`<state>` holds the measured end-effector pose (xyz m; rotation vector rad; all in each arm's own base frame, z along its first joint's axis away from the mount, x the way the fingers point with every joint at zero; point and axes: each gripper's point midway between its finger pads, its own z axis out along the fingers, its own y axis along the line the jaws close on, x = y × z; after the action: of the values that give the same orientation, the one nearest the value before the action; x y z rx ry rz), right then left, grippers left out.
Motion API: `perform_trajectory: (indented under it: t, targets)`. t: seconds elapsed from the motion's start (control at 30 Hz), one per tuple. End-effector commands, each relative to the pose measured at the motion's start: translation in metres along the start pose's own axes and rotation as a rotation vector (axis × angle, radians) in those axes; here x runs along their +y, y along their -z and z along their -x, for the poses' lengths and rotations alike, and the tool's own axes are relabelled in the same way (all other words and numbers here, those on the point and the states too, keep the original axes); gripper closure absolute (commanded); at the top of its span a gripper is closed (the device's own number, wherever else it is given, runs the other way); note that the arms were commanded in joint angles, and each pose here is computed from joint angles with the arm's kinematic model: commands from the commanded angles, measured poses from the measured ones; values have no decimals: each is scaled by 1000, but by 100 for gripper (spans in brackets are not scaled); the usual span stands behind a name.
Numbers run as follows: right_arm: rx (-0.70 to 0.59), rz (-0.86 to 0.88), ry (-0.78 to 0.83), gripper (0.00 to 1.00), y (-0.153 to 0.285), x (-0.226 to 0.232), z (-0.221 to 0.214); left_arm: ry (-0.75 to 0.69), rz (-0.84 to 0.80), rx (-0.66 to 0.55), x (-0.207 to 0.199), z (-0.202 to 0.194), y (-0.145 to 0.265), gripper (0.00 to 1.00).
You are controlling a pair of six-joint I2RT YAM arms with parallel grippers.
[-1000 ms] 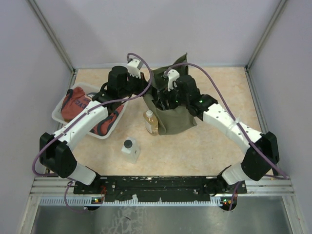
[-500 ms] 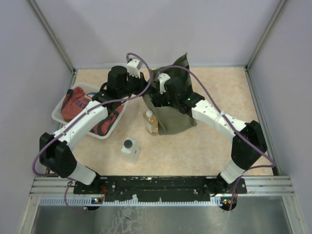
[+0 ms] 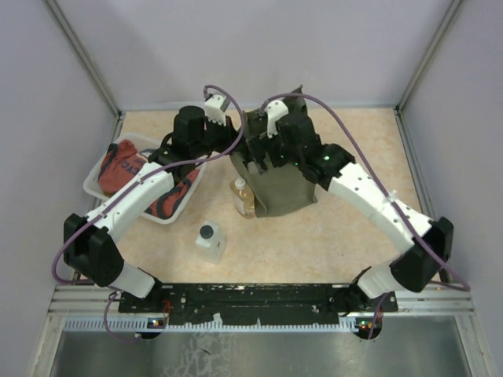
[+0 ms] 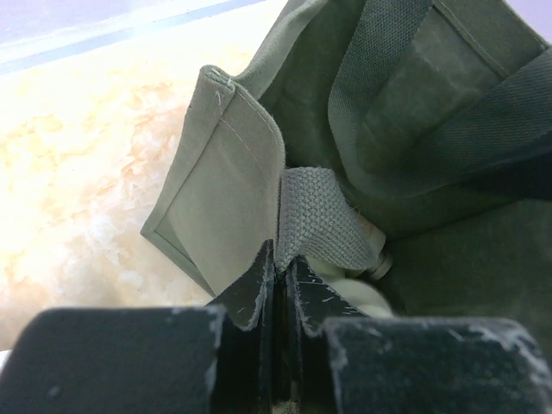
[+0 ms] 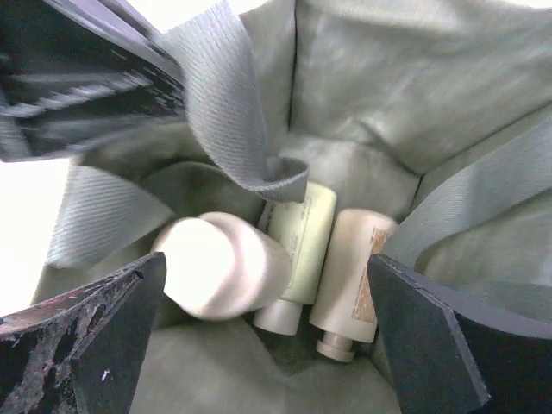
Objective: Place the personal care products into the canvas bag
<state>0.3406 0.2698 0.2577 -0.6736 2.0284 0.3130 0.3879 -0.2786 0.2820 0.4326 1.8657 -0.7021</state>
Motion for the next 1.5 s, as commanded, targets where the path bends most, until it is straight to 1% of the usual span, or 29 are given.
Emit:
perform_trajectory:
  t: [0.0,0.13,0.27,0.4,0.57,0.8,0.97,1.13,1.27,1.47]
  targets:
    - [-234,-28,-2,1,90,-4,73,-2,-7,-21,-1,7,1,100]
    - [-299,63,-17,1,128,15,77,-7,-5,-19,-1,10,-2,100]
    - [-297,181,14,1,144,54,58,-4,-6,-18,-1,12,-6,100]
    - [-236,257,66,1,133,91,26,-3,-2,-13,0,11,-9,100]
    - [-176,337,84,1,110,131,-12,-6,7,-12,3,11,-10,100]
    - [-138,436,101,1,93,183,-37,-8,8,-6,3,8,-9,100]
    - [-158,494,197,1,81,212,-52,-11,2,-4,2,6,-7,100]
    - [-218,519,275,1,65,218,-72,-21,-4,-2,1,5,-3,100]
    - [-213,559,277,1,56,230,-78,-26,1,-1,1,4,0,100]
    - [-237,621,275,1,47,250,-75,-28,-1,-5,0,5,3,100]
